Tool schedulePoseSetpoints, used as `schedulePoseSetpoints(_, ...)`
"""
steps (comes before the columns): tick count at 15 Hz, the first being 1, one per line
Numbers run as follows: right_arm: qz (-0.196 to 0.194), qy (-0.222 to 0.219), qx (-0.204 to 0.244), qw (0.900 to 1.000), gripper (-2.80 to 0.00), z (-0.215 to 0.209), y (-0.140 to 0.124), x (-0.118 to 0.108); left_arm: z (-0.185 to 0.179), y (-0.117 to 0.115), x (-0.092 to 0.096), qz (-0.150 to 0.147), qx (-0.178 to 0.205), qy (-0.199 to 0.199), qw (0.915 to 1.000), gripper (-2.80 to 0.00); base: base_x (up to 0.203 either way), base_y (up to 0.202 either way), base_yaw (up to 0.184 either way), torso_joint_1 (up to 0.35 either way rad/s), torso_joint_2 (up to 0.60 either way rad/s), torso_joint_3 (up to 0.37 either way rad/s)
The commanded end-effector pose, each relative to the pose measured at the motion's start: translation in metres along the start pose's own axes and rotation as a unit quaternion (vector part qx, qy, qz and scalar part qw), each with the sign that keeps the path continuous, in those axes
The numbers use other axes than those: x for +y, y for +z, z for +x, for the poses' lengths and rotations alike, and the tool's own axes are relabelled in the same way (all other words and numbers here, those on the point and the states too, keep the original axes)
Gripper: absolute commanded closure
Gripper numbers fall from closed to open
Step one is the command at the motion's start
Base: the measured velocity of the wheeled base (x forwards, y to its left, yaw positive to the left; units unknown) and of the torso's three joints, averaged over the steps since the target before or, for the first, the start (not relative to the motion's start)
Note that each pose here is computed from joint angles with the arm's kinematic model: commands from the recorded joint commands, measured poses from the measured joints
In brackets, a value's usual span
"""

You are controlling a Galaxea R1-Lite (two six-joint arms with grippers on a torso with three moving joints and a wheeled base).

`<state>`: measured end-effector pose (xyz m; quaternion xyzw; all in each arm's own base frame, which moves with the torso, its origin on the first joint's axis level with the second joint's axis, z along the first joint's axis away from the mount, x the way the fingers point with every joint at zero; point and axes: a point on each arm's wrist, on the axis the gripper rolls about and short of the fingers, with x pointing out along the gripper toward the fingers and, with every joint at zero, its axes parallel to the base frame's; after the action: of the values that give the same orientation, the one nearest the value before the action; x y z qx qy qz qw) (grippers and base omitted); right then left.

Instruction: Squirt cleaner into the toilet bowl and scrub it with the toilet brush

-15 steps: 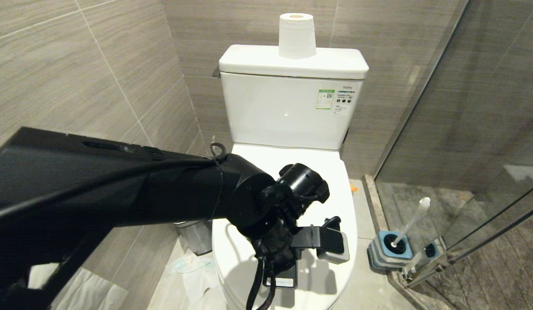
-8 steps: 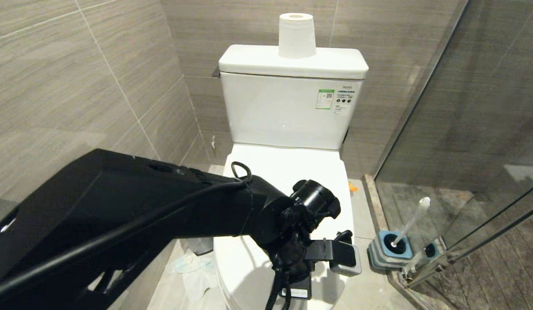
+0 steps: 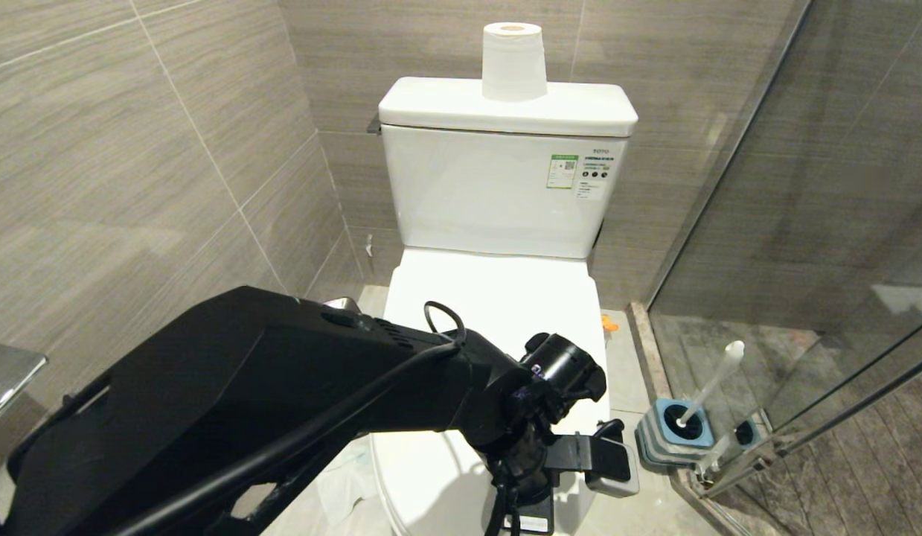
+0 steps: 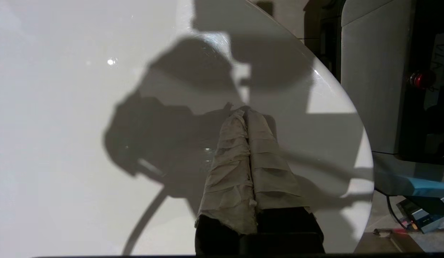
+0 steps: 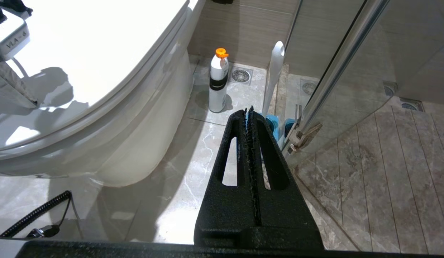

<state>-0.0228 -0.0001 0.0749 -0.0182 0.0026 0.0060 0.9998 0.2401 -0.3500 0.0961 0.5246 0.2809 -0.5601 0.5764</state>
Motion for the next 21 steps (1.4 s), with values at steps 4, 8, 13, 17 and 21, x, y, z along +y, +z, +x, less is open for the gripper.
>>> schedulePoseSetpoints(4,0.000,0.000,0.000,1.000,0.00,0.000,0.000,0.000,0.000,0.000,0.001,0.001,0.000,0.001,1.0000,0.00,0.000,0.000,0.000,0.000,0.00,0.000)
schedulePoseSetpoints(8,0.000,0.000,0.000,1.000,0.00,0.000,0.000,0.000,-0.024,0.011,0.010,0.002,-0.027,0.033,0.9991,0.00,0.000,0.000,0.000,0.000,0.00,0.000)
schedulePoseSetpoints(13,0.000,0.000,0.001,1.000,0.00,0.000,0.000,0.000,-0.091,0.027,0.022,-0.016,-0.085,0.115,0.9896,0.00,0.000,0.000,0.000,0.000,0.00,0.000)
schedulePoseSetpoints(17,0.000,0.000,0.000,1.000,0.00,0.000,0.000,0.000,-0.186,0.023,0.031,-0.050,-0.135,0.239,0.9603,0.00,0.000,0.000,0.000,0.000,0.00,0.000)
schedulePoseSetpoints(21,0.000,0.000,0.001,1.000,0.00,0.000,0.000,0.000,-0.299,-0.018,0.020,-0.114,-0.172,0.380,0.9017,0.00,0.000,0.000,0.000,0.000,0.00,0.000)
